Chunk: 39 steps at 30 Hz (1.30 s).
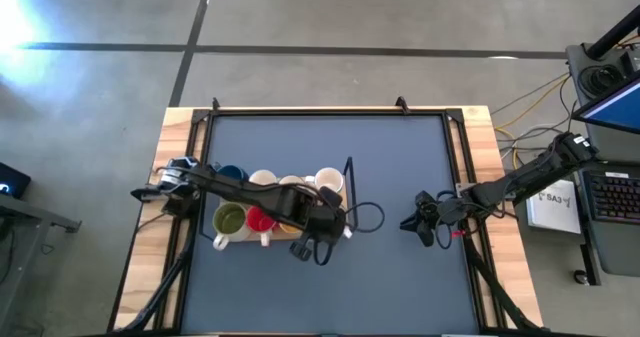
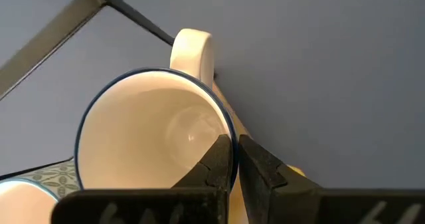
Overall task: Place coffee mugs
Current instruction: Put the white blue patterned mug on the shelf
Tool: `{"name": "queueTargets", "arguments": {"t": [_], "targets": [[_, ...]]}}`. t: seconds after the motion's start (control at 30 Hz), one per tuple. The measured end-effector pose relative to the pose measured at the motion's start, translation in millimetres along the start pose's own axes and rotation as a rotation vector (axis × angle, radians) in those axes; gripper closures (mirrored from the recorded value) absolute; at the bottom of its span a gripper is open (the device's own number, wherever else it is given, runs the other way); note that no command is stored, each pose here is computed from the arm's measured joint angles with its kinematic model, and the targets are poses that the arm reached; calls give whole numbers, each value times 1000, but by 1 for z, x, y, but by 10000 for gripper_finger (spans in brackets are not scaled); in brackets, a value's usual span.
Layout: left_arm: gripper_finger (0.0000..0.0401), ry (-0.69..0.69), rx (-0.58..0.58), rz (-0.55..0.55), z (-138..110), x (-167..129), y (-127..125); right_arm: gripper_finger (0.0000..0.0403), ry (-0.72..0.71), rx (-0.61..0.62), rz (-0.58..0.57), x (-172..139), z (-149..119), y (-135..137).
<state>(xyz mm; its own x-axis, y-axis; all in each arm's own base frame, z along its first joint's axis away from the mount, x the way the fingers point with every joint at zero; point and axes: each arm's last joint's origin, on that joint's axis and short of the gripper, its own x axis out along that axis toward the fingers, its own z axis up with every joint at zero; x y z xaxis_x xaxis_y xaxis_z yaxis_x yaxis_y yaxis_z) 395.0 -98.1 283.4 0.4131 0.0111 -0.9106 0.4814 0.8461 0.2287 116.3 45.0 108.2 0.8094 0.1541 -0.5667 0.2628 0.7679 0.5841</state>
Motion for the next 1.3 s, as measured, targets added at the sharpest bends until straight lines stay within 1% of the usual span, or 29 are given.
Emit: {"name": "queueTargets", "arguments": {"t": [0.13, 0.3, 0.73, 1.0, 1.17, 1.3], "targets": [[395, -3, -9, 3, 0, 2, 1, 335, 0, 0, 0, 0, 0, 0], [383, 4, -53, 2, -2, 3, 2, 335, 0, 0, 1, 0, 0, 0], [380, 9, -145, 8, -2, 2, 2, 335, 0, 0, 0, 0, 0, 0], [379, 11, -149, 20, 1, -18, 6, 335, 0, 0, 0, 0, 0, 0], [379, 45, -152, 11, -2, -34, 7, 335, 0, 0, 0, 0, 0, 0], [379, 69, -151, 4, -10, -49, 7, 335, 0, 0, 0, 0, 0, 0]]}}
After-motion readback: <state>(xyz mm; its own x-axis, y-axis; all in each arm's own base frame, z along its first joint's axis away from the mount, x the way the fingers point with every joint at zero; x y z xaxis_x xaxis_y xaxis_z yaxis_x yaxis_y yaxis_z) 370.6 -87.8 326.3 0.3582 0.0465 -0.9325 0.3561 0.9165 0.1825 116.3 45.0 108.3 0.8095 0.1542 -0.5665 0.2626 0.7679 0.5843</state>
